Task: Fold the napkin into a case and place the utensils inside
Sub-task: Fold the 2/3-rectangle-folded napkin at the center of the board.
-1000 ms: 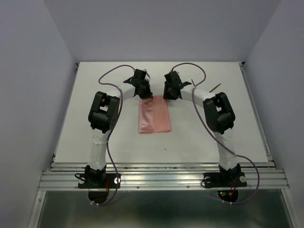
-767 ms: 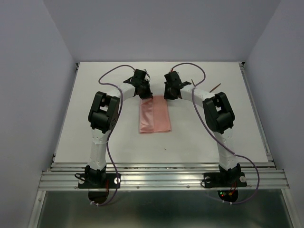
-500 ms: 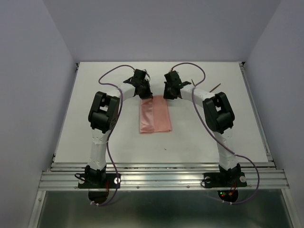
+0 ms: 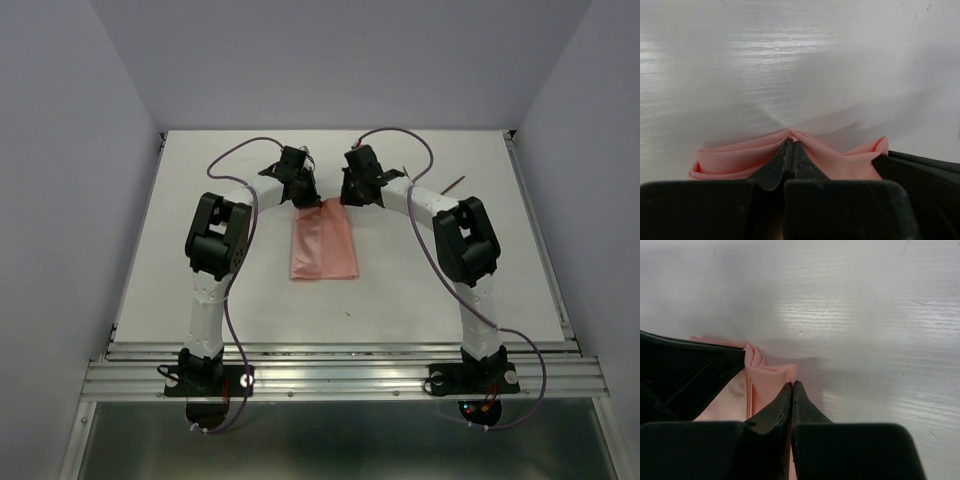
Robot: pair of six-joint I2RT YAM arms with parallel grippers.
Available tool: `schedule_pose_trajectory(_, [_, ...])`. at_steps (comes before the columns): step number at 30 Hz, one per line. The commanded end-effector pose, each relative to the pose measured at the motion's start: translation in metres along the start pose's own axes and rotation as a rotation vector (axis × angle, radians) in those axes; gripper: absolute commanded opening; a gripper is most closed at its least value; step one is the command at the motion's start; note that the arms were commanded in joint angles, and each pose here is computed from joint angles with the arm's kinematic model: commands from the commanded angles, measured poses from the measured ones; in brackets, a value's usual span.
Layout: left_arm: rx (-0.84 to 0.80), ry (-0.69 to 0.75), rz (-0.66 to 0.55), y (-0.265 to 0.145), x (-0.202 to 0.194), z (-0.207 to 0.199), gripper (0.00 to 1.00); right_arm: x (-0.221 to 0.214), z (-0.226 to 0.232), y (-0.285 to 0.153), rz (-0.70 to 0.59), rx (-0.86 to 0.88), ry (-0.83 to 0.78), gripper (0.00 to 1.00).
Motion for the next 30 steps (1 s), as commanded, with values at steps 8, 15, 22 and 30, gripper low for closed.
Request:
schedule_pose_trajectory(8, [0.099, -0.016, 0.064, -0.001, -0.023, 0.029, 0.0, 0.013, 0.053, -0.024, -0.055, 0.127, -0.02, 0.01])
schedule_pose_trajectory(15, [0.09, -0.023, 0.07, -0.001, -0.026, 0.029, 0.0, 0.004, 0.071, -0.019, -0.034, 0.162, -0.016, 0.01])
schedule_pose_trajectory(22, [0.065, -0.044, 0.079, -0.004, -0.03, 0.025, 0.0, -0.004, 0.076, -0.002, 0.002, 0.164, 0.059, 0.01])
schedule_pose_trajectory(30, [0.039, -0.055, 0.077, -0.011, -0.027, 0.017, 0.0, -0.025, 0.083, 0.018, 0.064, 0.184, 0.11, 0.01])
Point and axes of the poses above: each gripper's point midway between its finger pads, its own y axis out along the fingers, its own z axis along the line the jaws close on, x = y × z, the point moved 2 cm from there along -y, back along the fingers, and after that the axes turned 5 degrees about -y, right-handed, at the moved point
